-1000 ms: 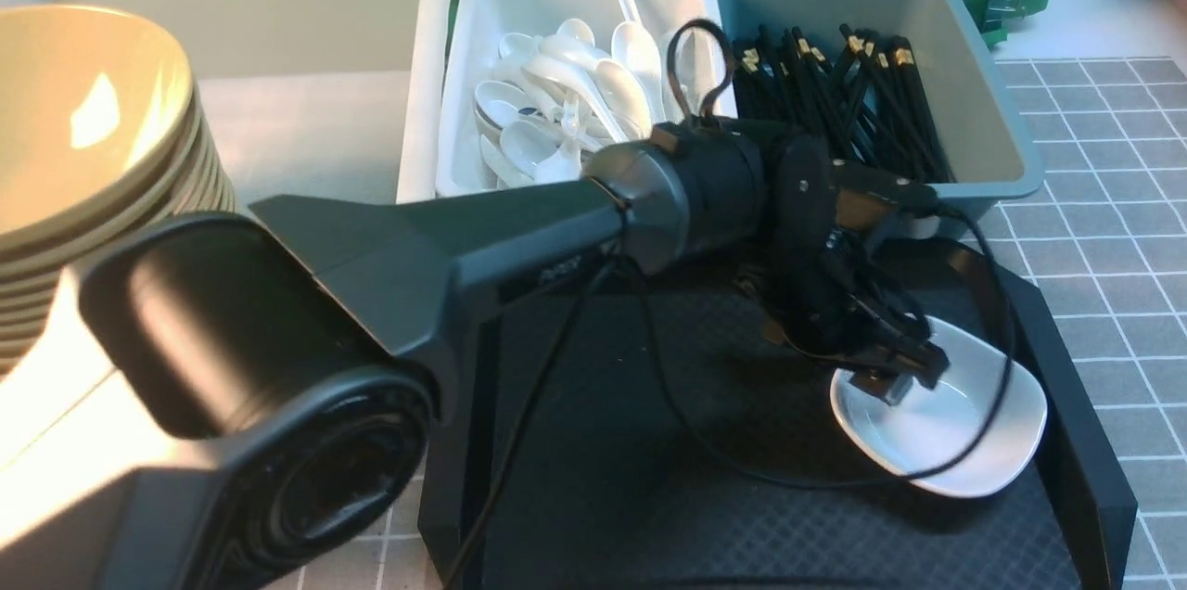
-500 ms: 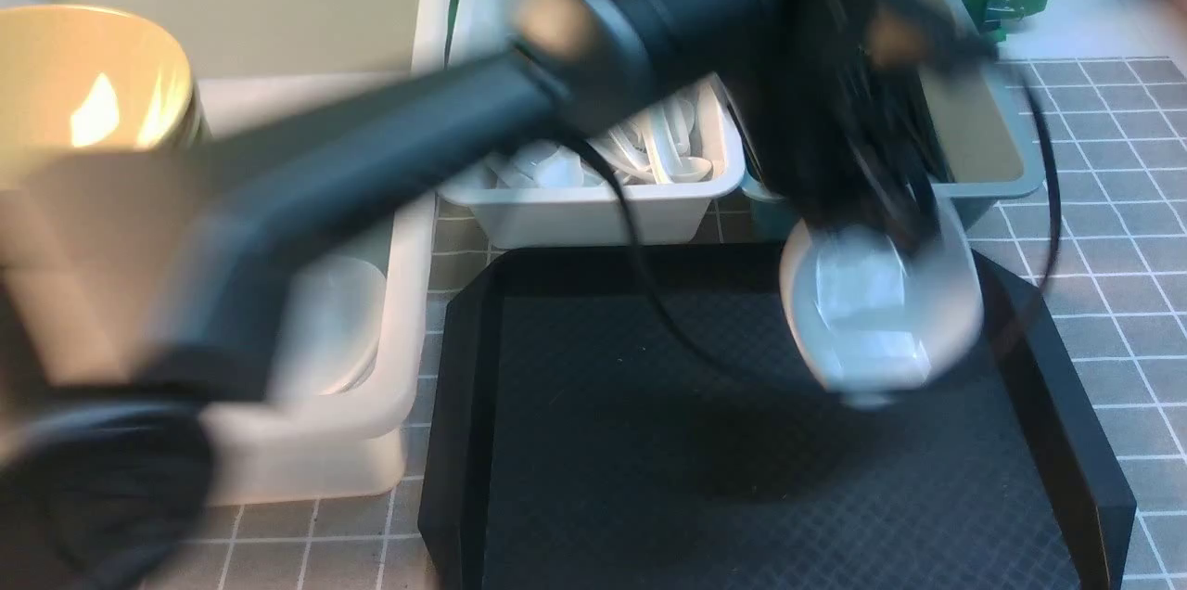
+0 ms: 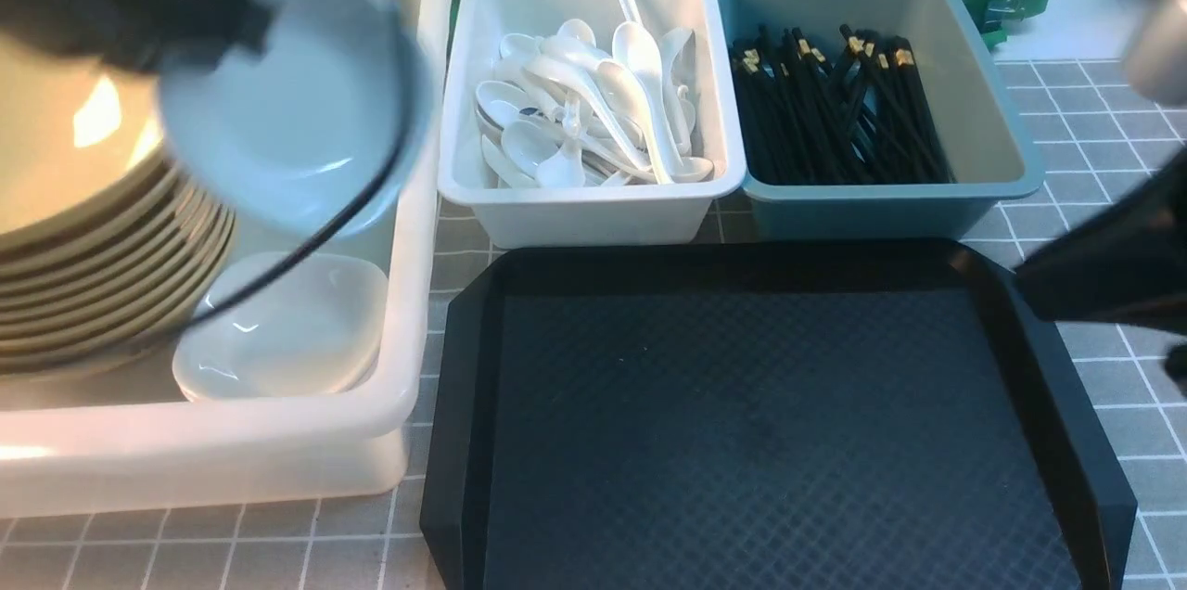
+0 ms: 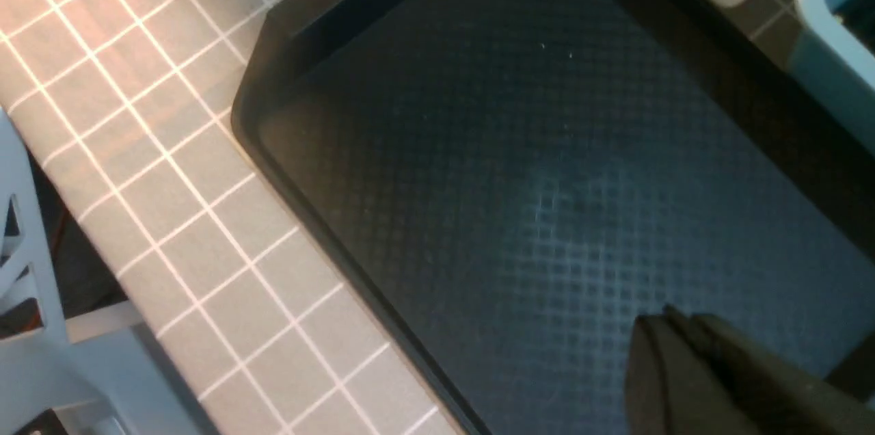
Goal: On grey table put chopsticks spoon bowls plates into blue grey white boxes.
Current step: 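Place the white bowl into the white bin with the other dishes with the left gripper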
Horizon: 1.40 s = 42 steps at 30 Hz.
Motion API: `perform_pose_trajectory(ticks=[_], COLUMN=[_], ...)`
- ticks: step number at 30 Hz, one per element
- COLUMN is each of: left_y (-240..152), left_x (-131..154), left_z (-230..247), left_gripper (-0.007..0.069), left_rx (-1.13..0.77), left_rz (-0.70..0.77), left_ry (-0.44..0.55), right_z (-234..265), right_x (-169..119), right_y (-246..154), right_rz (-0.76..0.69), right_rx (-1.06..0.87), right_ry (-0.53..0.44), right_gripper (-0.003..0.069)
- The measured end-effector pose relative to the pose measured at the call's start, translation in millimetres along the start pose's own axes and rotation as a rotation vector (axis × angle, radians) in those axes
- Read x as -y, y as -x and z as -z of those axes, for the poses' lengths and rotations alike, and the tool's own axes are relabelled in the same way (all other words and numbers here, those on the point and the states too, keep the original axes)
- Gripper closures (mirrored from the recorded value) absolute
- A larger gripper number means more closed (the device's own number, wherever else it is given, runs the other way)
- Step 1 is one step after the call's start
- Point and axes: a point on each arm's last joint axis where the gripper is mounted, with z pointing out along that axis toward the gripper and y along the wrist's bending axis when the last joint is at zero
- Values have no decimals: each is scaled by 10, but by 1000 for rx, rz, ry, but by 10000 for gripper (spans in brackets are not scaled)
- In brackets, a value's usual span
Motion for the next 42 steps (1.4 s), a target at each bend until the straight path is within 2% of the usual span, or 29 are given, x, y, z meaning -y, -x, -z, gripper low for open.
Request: perform_pose_trajectory(ticks=[7, 15, 19, 20, 21, 25, 29, 33, 38, 40, 42], left_y=[-454, -463, -501, -514, -516, -524, -503, -435, -363, -382, -399], left_x=[-209, -208, -197, -199, -198, -200, -195, -184, -147, -137, -144], left_z=[-381, -770, -968, -1017, -1026, -1018, -870, -705, -577, -573, -569], left_gripper=[624, 624, 599, 561, 556, 375, 167, 85, 83, 115, 191], left_rx=[-95, -139, -197, -214, -217, -226, -195, -155, -133, -156, -175], left_rz=[71, 59, 30, 3, 2, -61, -58, -34, -21, -21, -22], left_ry=[63, 55, 42, 39, 39, 32, 28, 15, -30, -41, -34], right_z=[-74, -76, -76, -76, -76, -79, -80, -79, -82, -81, -81], right_x=[-70, -76, -76, -75, -75, -74, -72, -69, -64, -63, -63], right_y=[85, 90, 91, 91, 91, 93, 96, 106, 119, 122, 123], right_rz=[38, 45, 48, 52, 52, 65, 75, 79, 91, 91, 93], right_rx=[22, 27, 27, 28, 28, 28, 31, 41, 54, 57, 58], right_ry=[26, 23, 23, 22, 22, 22, 20, 16, 10, 9, 9], right_gripper=[614, 614, 614, 614, 614, 614, 609, 607, 604, 603, 603])
